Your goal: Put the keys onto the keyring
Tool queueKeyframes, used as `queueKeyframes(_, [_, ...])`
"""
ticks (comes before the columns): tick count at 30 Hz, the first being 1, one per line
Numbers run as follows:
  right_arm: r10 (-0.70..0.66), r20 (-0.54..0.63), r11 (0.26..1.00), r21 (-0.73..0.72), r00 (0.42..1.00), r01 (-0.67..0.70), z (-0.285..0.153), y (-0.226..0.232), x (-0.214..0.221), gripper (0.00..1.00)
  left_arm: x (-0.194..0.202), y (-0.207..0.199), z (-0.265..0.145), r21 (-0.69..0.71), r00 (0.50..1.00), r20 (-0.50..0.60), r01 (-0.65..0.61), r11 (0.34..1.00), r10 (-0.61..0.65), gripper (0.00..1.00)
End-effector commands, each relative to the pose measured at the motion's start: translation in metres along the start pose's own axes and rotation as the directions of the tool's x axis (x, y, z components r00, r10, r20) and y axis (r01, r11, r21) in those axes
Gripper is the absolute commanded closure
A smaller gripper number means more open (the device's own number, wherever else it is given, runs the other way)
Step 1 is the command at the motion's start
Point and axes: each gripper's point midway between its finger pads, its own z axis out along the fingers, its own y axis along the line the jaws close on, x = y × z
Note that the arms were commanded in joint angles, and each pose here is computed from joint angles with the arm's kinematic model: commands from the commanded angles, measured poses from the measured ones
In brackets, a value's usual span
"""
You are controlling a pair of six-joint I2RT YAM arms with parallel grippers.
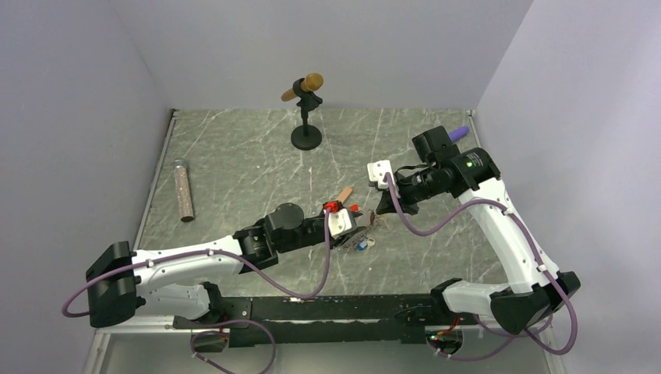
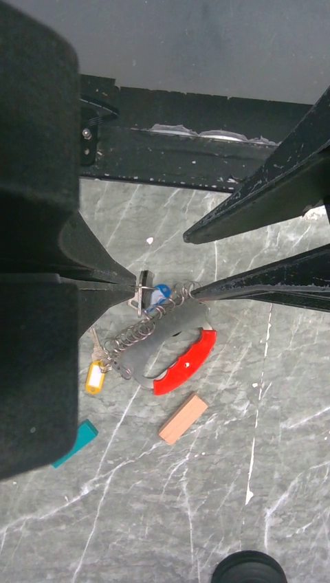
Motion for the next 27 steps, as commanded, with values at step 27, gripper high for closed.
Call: queueKeyframes(27, [0.008, 0.064, 0.999, -0.046, 0.998, -0.005, 0.004, 0.005, -0.014, 1.0, -0.04, 0.013, 0.02, -0.06, 0.992, 0.115, -0.046, 0.997, 0.052, 0.7])
